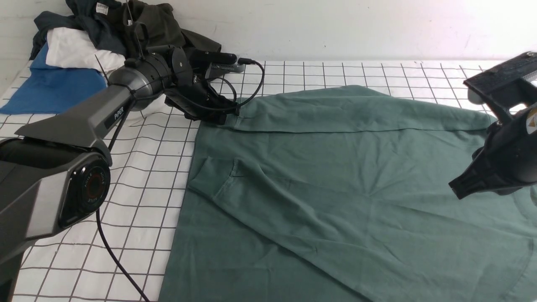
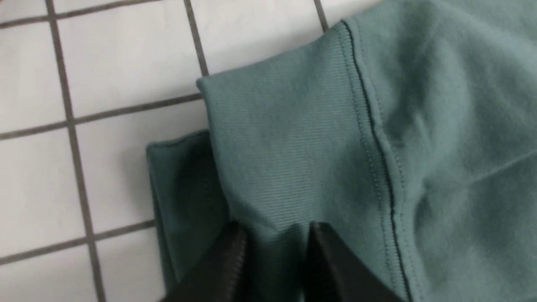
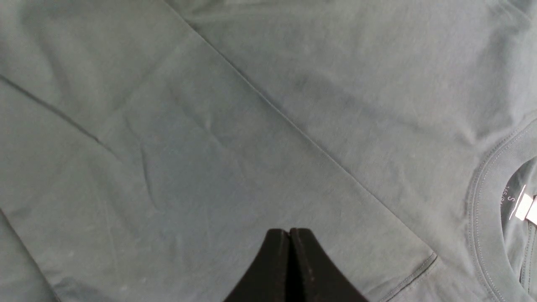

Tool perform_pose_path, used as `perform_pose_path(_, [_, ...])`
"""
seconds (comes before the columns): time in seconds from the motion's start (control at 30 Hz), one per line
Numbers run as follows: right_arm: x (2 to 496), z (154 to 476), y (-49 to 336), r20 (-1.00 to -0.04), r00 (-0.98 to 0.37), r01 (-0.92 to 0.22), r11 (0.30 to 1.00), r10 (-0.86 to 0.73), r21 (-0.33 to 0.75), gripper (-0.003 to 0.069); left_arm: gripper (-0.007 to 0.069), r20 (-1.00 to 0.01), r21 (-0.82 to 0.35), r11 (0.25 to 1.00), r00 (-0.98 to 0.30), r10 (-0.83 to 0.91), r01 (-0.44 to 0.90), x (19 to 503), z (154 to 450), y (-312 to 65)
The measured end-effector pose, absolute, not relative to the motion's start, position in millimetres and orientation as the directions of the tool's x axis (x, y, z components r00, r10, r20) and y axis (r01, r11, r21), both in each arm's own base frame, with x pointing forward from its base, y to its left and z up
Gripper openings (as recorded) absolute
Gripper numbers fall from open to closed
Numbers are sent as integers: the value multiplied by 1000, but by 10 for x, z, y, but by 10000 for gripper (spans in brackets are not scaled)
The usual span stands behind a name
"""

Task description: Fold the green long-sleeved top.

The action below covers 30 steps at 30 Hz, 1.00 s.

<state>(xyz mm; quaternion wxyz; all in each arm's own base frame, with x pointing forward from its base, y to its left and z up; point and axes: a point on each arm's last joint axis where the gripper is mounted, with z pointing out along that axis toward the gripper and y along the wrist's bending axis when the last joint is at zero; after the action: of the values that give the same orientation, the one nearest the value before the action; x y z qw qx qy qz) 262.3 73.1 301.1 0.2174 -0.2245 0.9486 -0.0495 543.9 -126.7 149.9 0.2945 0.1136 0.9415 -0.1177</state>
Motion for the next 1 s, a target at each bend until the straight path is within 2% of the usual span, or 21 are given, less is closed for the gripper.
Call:
perform_pose_path(0.03, [2623, 3011, 731, -390, -805, -404, 894, -447, -192, -14, 124, -579, -155, 946, -802, 145, 283, 5437, 1497, -1267])
perform_pose_path(0.07, [2624, 3011, 731, -391, -804, -404, 894, -447, -192, -14, 54, -564, -159, 944, -811, 155, 291, 5417, 1537, -1270])
perform_pose_path(0.13, [2624, 3011, 731, -391, -804, -404, 894, -447, -192, -14, 25, -551, -161, 941, -818, 165, 299, 5392, 1612, -1271])
perform_pose_path(0.17, [2624, 3011, 731, -391, -804, -404, 894, -447, -192, -14, 24, -549, -162, 940, -819, 167, 301, 5386, 1635, -1271])
perform_pose_path(0.43, [2582, 3050, 713, -389, -806, -402, 895, -447, -195, -14, 23, -480, -182, 920, -848, 225, 347, 5069, 2389, -1244])
perform_pose_path(0.6, [2288, 3376, 617, -471, -773, -376, 905, -425, -198, -14, 23, -390, -201, 914, -885, 256, 353, 4716, 2665, -1186])
perform_pose_path(0.7, [2130, 3521, 569, -515, -755, -359, 913, -405, -192, -14, 23, -357, -206, 916, -898, 256, 343, 4519, 2703, -1145])
perform_pose_path(0.73, [2021, 3606, 539, -541, -744, -351, 918, -392, -183, -14, 23, -328, -211, 920, -910, 252, 330, 4349, 2672, -1108])
perform_pose_path(0.83, [1819, 3740, 498, -588, -719, -347, 925, -370, -157, -14, 23, -325, -208, 927, -916, 235, 311, 3960, 2711, -1021])
perform_pose_path(1.0, [1657, 3740, 513, -613, -695, -395, 912, -376, -111, -14, 24, -293, -196, 931, -925, 243, 307, 3484, 2435, -957])
